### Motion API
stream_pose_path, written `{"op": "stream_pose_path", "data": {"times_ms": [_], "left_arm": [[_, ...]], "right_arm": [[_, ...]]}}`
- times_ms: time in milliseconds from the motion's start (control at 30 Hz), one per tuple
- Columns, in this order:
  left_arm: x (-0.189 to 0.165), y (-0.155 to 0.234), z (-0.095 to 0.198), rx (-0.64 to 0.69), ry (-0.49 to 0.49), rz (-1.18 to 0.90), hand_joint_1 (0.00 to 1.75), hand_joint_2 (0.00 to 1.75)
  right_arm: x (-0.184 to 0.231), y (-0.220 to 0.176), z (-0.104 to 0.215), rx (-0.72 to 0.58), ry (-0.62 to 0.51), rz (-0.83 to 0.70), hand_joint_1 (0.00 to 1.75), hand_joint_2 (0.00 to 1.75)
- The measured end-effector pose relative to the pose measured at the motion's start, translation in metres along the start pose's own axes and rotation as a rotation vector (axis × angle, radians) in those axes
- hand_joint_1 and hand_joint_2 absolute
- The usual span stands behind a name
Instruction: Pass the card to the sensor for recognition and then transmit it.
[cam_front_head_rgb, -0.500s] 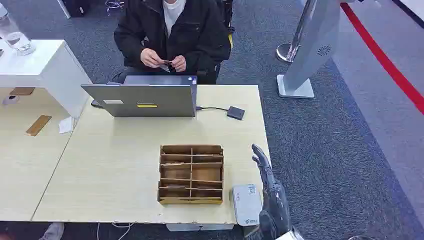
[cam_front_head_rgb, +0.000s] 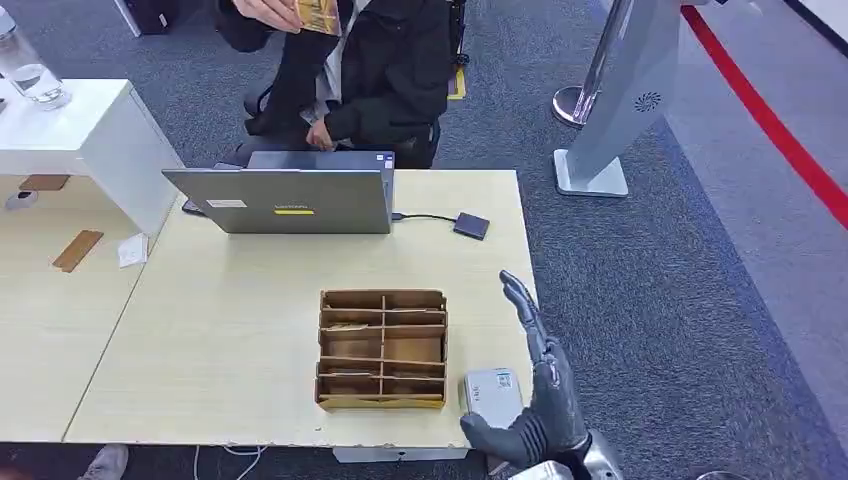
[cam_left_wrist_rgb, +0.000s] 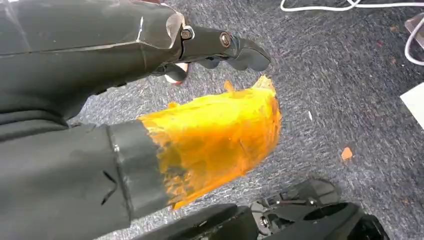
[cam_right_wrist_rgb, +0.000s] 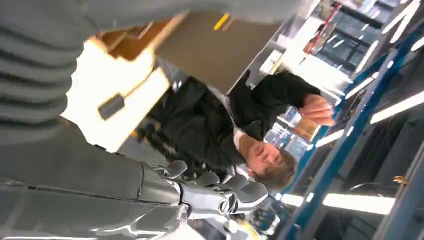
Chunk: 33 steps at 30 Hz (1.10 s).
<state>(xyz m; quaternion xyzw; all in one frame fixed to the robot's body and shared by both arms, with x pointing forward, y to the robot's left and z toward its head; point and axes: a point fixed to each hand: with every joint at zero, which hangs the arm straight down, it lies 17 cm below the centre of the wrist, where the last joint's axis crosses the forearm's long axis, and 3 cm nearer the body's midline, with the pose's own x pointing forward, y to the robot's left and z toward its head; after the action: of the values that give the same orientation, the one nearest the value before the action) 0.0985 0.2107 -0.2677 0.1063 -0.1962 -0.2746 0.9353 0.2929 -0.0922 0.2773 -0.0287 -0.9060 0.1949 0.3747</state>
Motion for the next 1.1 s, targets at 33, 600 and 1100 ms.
{"op": "stream_pose_path", "data": {"times_ms": [33,600,1100], "left_arm": [[0.000,0.000,0.000,-0.001,-0.001,-0.003,0.00,0.00],[0.001,-0.001,-0.001,-0.032,-0.024,-0.082,0.00,0.00],[0.006,0.000,-0.002,-0.034,-0.035,-0.104,0.00,0.00]], "right_arm": [[-0.002,-0.002,-0.003,0.000,-0.002,0.036,0.00,1.75],[-0.053,-0.037,-0.064,0.005,-0.085,0.790,0.00,1.75],[-0.084,-0.043,-0.081,0.024,-0.086,1.035,0.00,1.75]]}}
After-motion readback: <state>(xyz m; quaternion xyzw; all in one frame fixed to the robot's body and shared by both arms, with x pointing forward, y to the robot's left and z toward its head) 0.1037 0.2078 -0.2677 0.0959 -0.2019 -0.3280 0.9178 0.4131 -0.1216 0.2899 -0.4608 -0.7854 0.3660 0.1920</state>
